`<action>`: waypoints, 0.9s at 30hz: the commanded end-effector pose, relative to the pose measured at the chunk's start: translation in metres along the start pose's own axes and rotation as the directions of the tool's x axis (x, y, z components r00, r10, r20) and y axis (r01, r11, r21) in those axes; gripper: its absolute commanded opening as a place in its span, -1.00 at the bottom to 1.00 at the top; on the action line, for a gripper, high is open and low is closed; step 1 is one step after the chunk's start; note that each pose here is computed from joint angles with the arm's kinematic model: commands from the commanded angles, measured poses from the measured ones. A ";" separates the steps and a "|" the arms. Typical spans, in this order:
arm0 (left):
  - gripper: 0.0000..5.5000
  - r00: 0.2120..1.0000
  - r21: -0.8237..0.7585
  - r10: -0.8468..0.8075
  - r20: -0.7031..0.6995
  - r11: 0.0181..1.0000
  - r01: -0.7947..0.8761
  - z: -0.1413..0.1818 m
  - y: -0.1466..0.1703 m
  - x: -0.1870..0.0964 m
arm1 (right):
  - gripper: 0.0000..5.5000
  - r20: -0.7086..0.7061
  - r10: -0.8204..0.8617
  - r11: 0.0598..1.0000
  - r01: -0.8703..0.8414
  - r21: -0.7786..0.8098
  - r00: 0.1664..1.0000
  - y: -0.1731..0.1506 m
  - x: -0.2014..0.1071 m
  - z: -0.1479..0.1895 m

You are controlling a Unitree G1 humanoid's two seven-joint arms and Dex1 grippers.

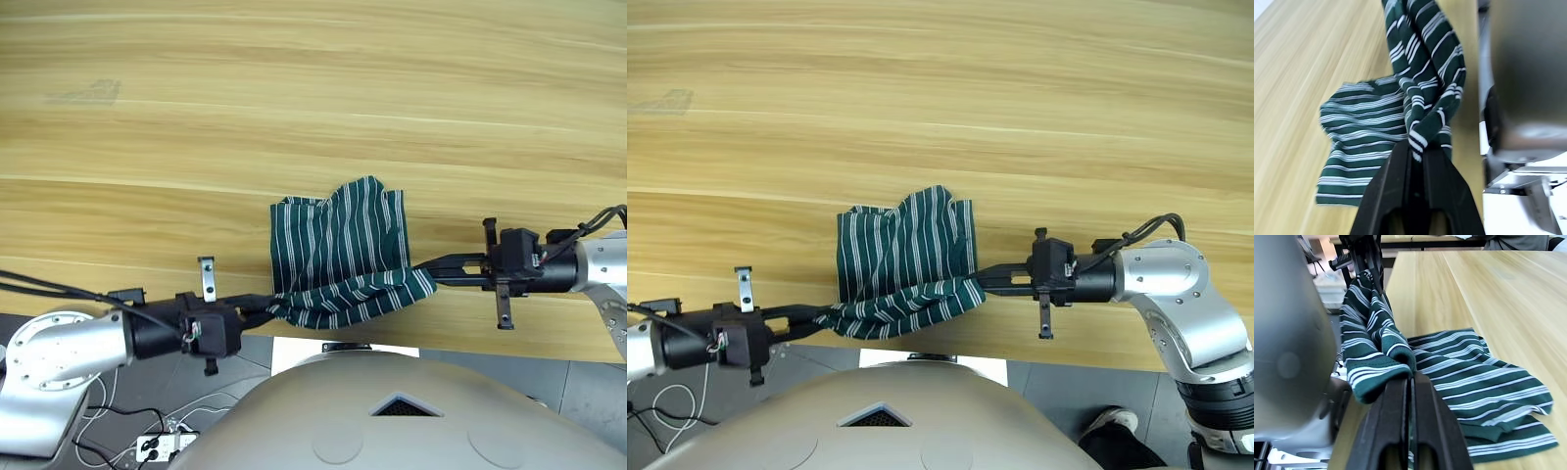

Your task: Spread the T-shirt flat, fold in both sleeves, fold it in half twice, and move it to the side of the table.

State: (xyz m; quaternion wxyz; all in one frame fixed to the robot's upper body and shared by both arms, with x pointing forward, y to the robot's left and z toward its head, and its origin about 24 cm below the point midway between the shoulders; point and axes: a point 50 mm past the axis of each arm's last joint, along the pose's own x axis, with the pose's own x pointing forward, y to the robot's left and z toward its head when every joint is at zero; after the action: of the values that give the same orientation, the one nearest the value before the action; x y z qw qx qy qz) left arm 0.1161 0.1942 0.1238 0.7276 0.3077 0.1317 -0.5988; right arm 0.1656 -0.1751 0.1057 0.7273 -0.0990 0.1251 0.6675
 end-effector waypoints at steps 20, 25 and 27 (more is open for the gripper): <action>-0.97 0.937 -0.128 0.344 -0.066 0.928 -0.350 -0.064 0.060 0.059 | -0.85 -0.017 -0.338 0.941 0.338 0.033 0.941 -0.071 0.028 -0.043; -0.62 0.939 -0.168 0.339 -0.053 0.924 -0.343 -0.068 0.053 0.064 | -0.53 0.023 -0.388 0.921 0.387 0.038 0.921 -0.080 0.026 -0.035; -0.54 0.933 -0.186 0.357 -0.042 0.915 -0.358 -0.069 0.053 0.065 | -0.43 0.030 -0.403 0.915 0.402 0.035 0.915 -0.082 0.025 -0.034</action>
State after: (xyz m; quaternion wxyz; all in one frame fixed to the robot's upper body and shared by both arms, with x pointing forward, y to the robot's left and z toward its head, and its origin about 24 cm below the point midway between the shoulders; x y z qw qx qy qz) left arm 0.1956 0.1895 0.0528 0.8448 0.2660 0.1314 -0.4453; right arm 0.2431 -0.1673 0.0619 0.8440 -0.1049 0.1011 0.5161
